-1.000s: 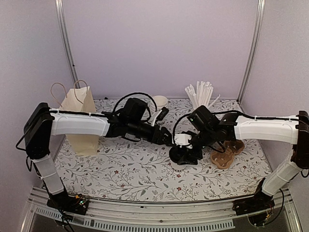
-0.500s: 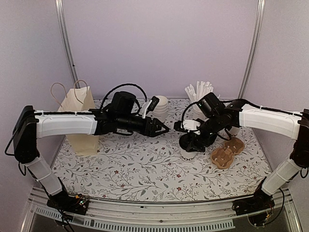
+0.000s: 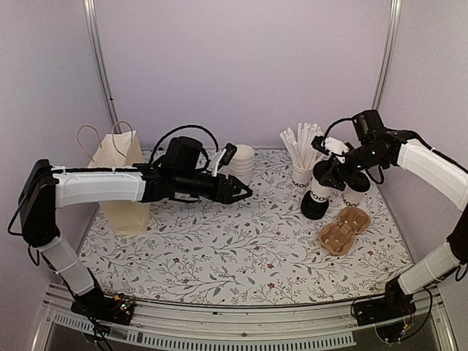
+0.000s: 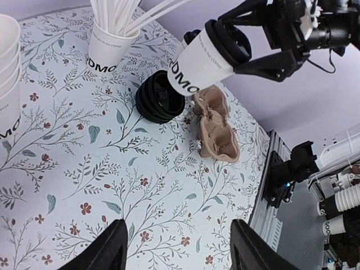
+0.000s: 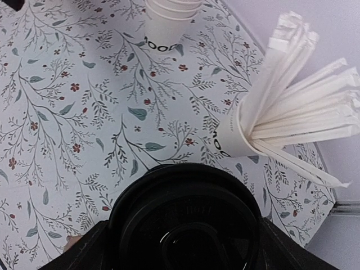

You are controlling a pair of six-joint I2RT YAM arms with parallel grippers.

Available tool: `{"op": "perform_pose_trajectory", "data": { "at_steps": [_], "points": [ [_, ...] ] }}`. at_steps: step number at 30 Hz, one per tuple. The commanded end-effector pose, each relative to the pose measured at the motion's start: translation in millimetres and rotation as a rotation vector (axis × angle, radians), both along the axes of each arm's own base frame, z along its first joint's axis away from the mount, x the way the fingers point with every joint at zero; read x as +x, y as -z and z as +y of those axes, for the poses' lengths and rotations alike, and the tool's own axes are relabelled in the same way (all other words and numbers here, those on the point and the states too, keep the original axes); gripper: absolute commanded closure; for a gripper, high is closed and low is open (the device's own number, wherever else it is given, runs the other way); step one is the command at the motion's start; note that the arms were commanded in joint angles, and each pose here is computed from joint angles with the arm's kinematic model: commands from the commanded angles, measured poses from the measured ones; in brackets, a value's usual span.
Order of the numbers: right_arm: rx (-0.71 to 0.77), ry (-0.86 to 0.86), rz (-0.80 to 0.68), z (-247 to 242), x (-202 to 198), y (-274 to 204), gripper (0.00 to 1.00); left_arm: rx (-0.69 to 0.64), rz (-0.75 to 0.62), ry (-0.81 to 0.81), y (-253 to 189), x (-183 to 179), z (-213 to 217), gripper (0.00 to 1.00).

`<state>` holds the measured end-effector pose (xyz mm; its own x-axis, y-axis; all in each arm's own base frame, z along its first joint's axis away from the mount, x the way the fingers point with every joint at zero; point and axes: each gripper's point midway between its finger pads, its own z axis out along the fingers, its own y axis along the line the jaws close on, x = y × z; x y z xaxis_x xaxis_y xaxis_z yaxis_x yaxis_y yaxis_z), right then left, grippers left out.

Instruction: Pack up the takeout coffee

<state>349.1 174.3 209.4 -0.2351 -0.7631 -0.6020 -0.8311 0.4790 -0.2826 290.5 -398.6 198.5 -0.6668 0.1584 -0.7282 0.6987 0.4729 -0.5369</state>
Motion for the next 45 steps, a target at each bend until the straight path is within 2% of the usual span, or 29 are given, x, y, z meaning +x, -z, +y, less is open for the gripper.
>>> {"op": "perform_pose_trajectory", "data": {
  "at_steps": [1, 9, 20, 31, 34, 40, 45],
  "points": [
    [0.059, 0.066, -0.066, -31.9, 22.2, -31.8, 0.23, -0.017, -0.022, 0.003, -5.7, 4.7, 3.3, 0.36],
    [0.055, 0.187, -0.09, -73.1, 60.9, -20.2, 0.23, -0.013, -0.005, 0.008, 0.9, 3.6, 4.0, 0.36],
    [0.052, 0.228, -0.05, -74.3, 96.4, 17.8, 0.22, -0.006, -0.007, -0.003, 2.1, 6.9, 11.6, 0.35],
    [0.022, 0.25, 0.033, -76.3, 107.4, 62.8, 0.21, 0.004, -0.025, -0.005, -1.9, 9.2, 18.5, 0.35],
    [0.021, 0.253, 0.048, -76.1, 106.8, 68.3, 0.17, 0.037, -0.041, -0.013, -4.2, 12.8, 24.9, 0.35],
    [0.041, 0.254, 0.041, -74.5, 101.8, 60.4, 0.03, 0.061, -0.078, -0.035, -15.4, 19.6, 37.2, 0.35],
    [0.072, 0.254, 0.016, -72.4, 96.3, 38.7, 0.01, 0.072, -0.105, -0.043, -26.0, 23.0, 43.9, 0.35]
  ]
}}
